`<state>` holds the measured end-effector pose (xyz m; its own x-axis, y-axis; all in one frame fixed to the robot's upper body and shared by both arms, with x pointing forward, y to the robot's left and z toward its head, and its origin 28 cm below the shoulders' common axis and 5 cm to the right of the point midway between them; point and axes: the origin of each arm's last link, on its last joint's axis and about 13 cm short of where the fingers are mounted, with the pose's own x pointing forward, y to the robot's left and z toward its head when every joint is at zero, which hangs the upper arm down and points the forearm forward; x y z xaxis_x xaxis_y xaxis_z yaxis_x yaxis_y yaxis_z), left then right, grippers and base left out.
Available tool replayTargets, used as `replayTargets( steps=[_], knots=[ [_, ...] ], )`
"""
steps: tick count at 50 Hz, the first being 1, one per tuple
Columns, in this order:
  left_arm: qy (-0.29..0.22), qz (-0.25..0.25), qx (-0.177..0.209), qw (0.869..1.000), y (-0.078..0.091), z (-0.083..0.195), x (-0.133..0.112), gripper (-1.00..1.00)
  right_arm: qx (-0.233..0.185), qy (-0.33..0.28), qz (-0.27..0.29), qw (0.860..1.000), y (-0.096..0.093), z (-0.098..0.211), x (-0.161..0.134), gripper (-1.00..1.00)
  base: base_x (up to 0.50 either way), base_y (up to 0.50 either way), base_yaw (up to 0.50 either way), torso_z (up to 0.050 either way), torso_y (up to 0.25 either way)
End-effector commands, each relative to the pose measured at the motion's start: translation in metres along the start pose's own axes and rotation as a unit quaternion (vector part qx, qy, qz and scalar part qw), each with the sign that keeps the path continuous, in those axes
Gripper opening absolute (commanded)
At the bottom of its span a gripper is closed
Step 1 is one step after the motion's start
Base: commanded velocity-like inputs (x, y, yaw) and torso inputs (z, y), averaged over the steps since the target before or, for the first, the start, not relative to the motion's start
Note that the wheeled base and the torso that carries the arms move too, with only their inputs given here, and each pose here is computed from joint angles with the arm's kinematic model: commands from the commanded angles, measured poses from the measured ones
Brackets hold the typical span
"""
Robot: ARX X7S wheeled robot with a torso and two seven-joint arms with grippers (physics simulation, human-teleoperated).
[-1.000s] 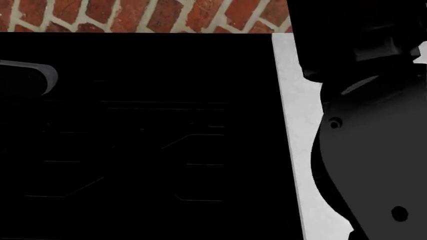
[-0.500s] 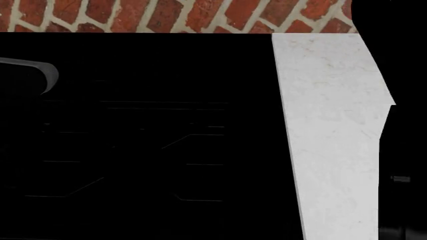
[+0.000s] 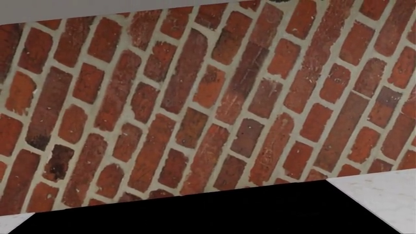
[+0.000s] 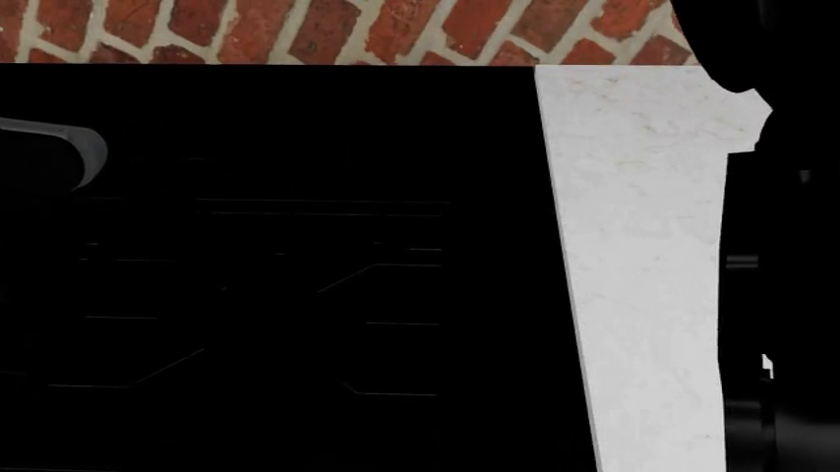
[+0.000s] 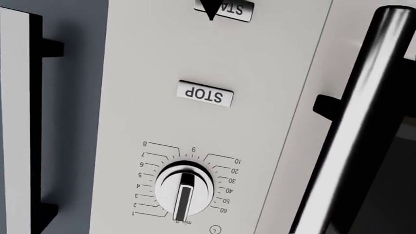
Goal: Press the start button on the microwave
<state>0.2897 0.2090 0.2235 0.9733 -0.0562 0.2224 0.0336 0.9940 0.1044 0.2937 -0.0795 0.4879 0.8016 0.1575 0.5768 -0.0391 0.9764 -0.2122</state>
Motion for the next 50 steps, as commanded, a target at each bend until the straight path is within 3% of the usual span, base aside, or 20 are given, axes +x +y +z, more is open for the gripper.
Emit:
replayTargets(
  steps=[1, 19, 36, 50],
  knots=[
    [-0.001, 0.0, 0.0, 1.0, 0.0, 0.0, -0.002, 1.0, 0.0, 0.018, -0.002, 1.0, 0.002, -0.016, 0.005, -1.0, 0.0, 0.0, 0.0, 0.0, 0.0],
    [0.001, -0.001, 0.003, 1.0, 0.001, -0.001, -0.002, 1.0, -0.001, 0.028, -0.006, 1.0, 0.001, -0.031, 0.015, -1.0, 0.0, 0.0, 0.0, 0.0, 0.0],
    [0.003, -0.002, 0.003, 1.0, 0.002, -0.003, -0.003, 1.0, -0.026, -0.002, 0.003, 1.0, 0.005, -0.017, 0.013, -1.0, 0.0, 0.0, 0.0, 0.0, 0.0],
    [0.005, -0.001, 0.005, 1.0, 0.002, -0.002, -0.004, 1.0, -0.014, 0.02, -0.006, 1.0, 0.001, -0.033, 0.025, -1.0, 0.0, 0.0, 0.0, 0.0, 0.0]
  ],
)
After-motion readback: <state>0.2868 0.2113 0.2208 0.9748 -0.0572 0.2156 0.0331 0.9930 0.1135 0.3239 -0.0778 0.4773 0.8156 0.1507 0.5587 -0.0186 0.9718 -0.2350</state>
